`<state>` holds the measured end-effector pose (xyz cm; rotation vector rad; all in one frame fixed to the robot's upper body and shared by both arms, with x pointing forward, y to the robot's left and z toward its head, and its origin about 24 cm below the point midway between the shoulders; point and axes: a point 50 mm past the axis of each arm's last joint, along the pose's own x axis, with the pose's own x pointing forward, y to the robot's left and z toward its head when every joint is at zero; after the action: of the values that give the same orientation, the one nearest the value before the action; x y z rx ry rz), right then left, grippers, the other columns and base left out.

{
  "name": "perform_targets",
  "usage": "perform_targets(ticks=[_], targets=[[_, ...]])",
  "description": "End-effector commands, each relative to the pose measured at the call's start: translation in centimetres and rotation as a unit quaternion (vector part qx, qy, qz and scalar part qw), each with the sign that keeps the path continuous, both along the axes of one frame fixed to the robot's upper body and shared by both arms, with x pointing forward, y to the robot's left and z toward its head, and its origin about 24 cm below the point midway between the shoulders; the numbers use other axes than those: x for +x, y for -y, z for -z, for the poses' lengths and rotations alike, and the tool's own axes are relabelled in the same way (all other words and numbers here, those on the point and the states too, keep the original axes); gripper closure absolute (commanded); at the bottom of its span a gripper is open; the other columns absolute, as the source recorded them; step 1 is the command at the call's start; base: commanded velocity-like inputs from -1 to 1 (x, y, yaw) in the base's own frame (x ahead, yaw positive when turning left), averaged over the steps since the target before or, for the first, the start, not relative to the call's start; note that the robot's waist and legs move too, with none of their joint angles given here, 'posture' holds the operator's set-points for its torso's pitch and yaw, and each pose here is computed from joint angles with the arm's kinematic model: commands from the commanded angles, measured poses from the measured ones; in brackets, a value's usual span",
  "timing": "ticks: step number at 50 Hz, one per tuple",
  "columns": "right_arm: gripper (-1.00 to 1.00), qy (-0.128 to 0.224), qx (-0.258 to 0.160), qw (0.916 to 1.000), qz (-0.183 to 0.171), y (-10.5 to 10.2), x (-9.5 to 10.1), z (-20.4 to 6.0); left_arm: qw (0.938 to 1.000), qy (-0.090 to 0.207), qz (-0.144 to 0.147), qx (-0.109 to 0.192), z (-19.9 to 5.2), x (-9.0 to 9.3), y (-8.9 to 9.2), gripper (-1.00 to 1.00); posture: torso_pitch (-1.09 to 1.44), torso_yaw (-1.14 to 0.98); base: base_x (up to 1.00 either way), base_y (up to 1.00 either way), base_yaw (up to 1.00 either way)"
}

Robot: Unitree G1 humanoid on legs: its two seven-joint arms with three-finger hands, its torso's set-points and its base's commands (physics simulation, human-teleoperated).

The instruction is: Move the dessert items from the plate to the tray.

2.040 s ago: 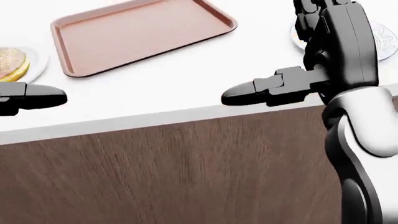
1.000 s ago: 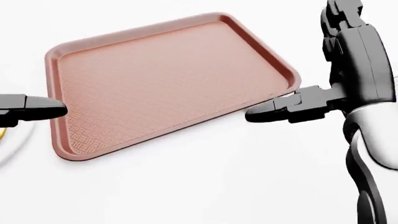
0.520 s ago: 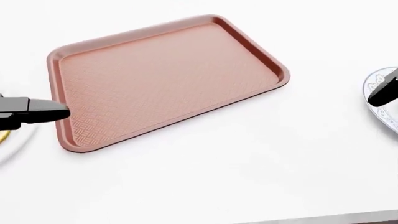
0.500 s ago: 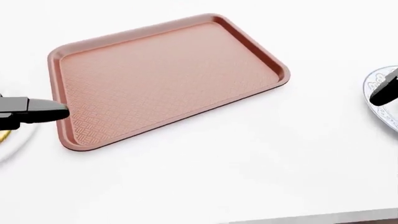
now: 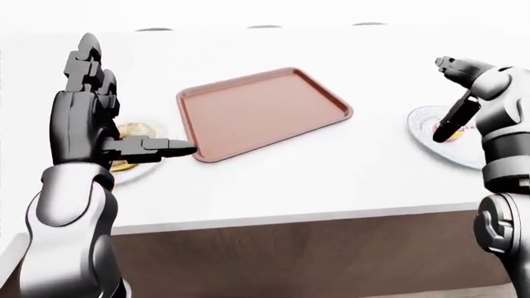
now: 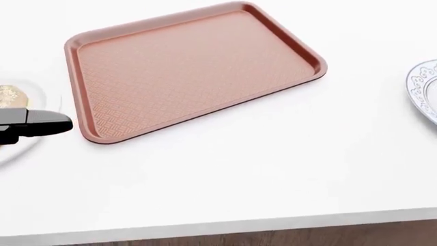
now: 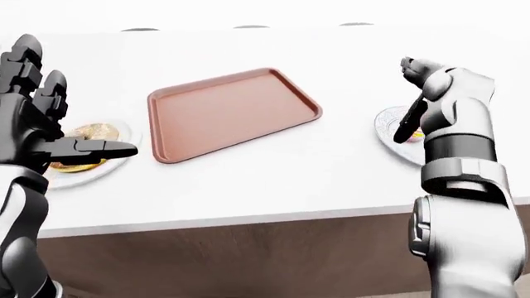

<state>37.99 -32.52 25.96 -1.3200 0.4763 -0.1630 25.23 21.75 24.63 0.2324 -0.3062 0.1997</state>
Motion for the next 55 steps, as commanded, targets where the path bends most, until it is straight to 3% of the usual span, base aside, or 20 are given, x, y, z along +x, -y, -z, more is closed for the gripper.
perform_targets(ticks=[1,15,22,24,28,29,46,51,55], targets=[[-1.0,0.046,-0.026,0.9986,0.002,0.0,0.0,-2.4,0.9992,0.039,0.002,0.012,-1.3,-0.4,0.3,-1.0,0.0,0.0,0.0,0.0,0.0],[-1.0,0.002,-0.04,0.9981,0.047,1.6,-0.1,-0.1,0.9993,0.037,0.003,0.011,-1.2,-0.4,0.3,-1.0,0.0,0.0,0.0,0.0,0.0],[-0.98,-0.007,-0.044,0.997,0.063,2.1,-0.4,-0.5,0.9993,0.036,0.002,0.01,-1.2,-0.5,0.2,-1.0,0.0,0.0,0.0,0.0,0.0],[-0.84,-0.011,-0.043,0.9969,0.065,2.1,-0.5,-0.2,0.9993,0.037,0.001,0.01,-1.2,-0.5,0.1,-1.0,0.0,0.0,0.0,0.0,0.0],[-0.77,-0.009,-0.047,0.9967,0.066,2.2,-0.5,-0.4,0.9993,0.037,0.0,0.009,-1.2,-0.6,0.0,-1.0,0.0,0.0,0.0,0.0,0.0],[-0.65,-0.01,-0.048,0.9966,0.065,2.1,-0.4,-0.1,0.9993,0.036,0.0,0.008,-1.1,-0.6,0.1,-1.0,0.0,0.0,0.0,0.0,0.0],[-0.42,-0.023,-0.047,0.9964,0.066,1.9,-0.2,1.1,0.9993,0.037,-0.003,0.008,-1.2,-1.0,-0.1,-1.0,0.0,0.0,0.0,0.0,0.0],[-0.26,-0.029,-0.049,0.9962,0.067,2.1,-0.3,1.4,0.9993,0.037,-0.004,0.008,-1.2,-1.0,-0.2,-1.0,0.0,0.0,0.0,0.0,0.0],[-0.02,-0.031,-0.046,0.9963,0.066,2.0,-0.2,1.4,0.9992,0.039,-0.005,0.008,-1.4,-1.0,-0.2,-1.0,0.0,0.0,0.0,0.0,0.0]])
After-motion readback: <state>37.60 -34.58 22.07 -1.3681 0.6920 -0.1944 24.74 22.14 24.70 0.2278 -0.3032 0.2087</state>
